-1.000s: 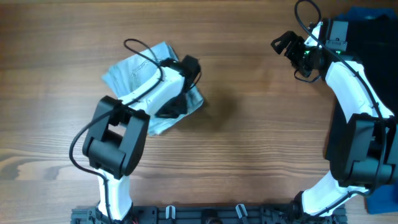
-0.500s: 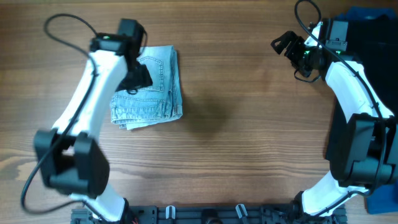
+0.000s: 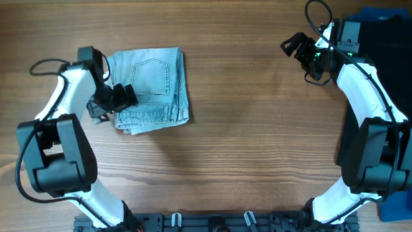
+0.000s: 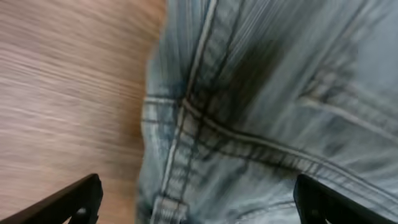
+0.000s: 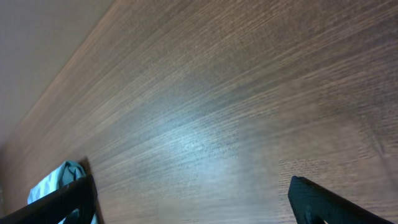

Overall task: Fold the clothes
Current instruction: 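Grasp the folded shorts with the left gripper and drag them left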

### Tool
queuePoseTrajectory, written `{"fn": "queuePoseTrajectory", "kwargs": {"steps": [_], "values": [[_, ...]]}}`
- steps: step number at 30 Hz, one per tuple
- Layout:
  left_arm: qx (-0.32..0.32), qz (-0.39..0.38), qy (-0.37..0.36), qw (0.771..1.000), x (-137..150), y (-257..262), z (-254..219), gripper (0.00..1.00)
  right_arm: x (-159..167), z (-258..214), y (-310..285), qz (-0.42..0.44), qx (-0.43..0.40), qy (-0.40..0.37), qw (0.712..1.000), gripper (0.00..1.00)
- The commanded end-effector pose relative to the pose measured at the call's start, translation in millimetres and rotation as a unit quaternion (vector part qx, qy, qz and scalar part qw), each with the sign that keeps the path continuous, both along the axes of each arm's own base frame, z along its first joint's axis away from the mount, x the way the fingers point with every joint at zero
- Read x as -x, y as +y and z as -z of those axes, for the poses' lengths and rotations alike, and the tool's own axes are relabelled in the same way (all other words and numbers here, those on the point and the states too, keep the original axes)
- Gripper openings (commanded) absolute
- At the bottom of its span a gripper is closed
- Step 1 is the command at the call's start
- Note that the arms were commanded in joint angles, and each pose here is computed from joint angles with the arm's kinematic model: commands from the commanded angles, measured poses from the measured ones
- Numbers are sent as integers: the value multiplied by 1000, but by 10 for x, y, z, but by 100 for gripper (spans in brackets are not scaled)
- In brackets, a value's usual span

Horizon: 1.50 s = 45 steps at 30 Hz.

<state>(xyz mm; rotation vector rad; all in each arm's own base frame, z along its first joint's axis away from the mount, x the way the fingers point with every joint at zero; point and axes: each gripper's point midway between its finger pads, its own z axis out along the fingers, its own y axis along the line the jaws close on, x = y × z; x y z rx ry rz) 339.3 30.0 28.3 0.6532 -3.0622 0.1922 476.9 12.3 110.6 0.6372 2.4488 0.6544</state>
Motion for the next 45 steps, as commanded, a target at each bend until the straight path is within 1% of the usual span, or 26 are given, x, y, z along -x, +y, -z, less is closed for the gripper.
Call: {"fn": "queuePoseTrajectory", "kwargs": {"steps": [1, 2, 5, 7, 9, 10, 11, 15, 16, 18, 19, 20, 23, 24, 27, 30, 32, 33, 35, 36, 38, 40, 42, 45], "values": [[38, 7, 9, 999, 170, -150, 273, 99, 0, 19, -15, 3, 6, 1, 1000, 99], [41, 6, 9, 999, 199, -166, 321, 99, 0, 19, -15, 3, 6, 1, 1000, 99], [79, 6, 0, 997, 223, -302, 389, 98, 0, 19, -15, 3, 6, 1, 1000, 100], [85, 5, -2, 996, 263, -331, 455, 96, 0, 19, -15, 3, 6, 1, 1000, 100], [86, 5, 2, 996, 296, -336, 478, 86, 0, 19, -15, 3, 6, 1, 1000, 100], [86, 5, 4, 996, 309, -338, 478, 74, 0, 19, -15, 3, 6, 1, 1000, 99], [87, 5, 7, 996, 322, -340, 478, 67, 0, 19, -15, 3, 6, 1, 1000, 100], [87, 4, 10, 996, 333, -342, 478, 61, 0, 19, -15, 3, 6, 1, 1000, 99], [87, 5, 10, 996, 334, -341, 478, 55, 0, 19, -15, 3, 6, 1, 1000, 99], [87, 5, 10, 996, 336, -341, 478, 36, 0, 19, -15, 3, 6, 1, 1000, 99], [87, 5, 10, 996, 335, -341, 478, 17, 0, 19, -15, 3, 6, 1, 1000, 99], [87, 5, 10, 996, 336, -341, 478, 4, 0, 19, -15, 3, 6, 1, 1000, 100], [87, 5, 9, 996, 325, -340, 466, 4, 0, 19, -15, 3, 6, 1, 1000, 99], [85, 6, 0, 996, 264, -331, 426, 4, 0, 19, -15, 3, 6, 1, 1000, 100], [69, 14, -70, 995, -131, -255, 65, 4, 0, 19, -15, 3, 5, 2, 1000, 99], [33, 30, -147, 988, -474, -130, -401, 4, 0, 19, -15, 3, 6, 1, 1000, 99], [-5, 60, -191, 980, -639, -23, -688, 4, 0, 19, -15, 3, 6, 2, 1000, 100], [-34, 68, -200, 977, -687, 66, -755, 4, 0, 19, -15, 3, 6, 1, 1000, 100], [-94, 55, -205, 973, -752, 289, -773, 4, 0, 19, -15, 3, 6, 1, 1000, 100], [-109, 54, -217, 969, -820, 344, -792, 4, 0, 18, -15, 3, 6, 1, 1000, 100], [-120, 64, -241, 961, -952, 387, -819, 4, 0, 19, -15, 3, 6, 1, 1000, 100], [-160, 71, -251, 952, -1070, 531, -798, 4, 0, 18, -15, 3, 6, 1, 1000, 100], [-185, 65, -249, 949, -1120, 675, -729, 4, 0, 19, -15, 3, 5, 2, 1000, 99], [-193, 81, -232, 950, -1121, 826, -553, 4, 0, 19, -15, 3, 6, 2, 1000, 100]]}}
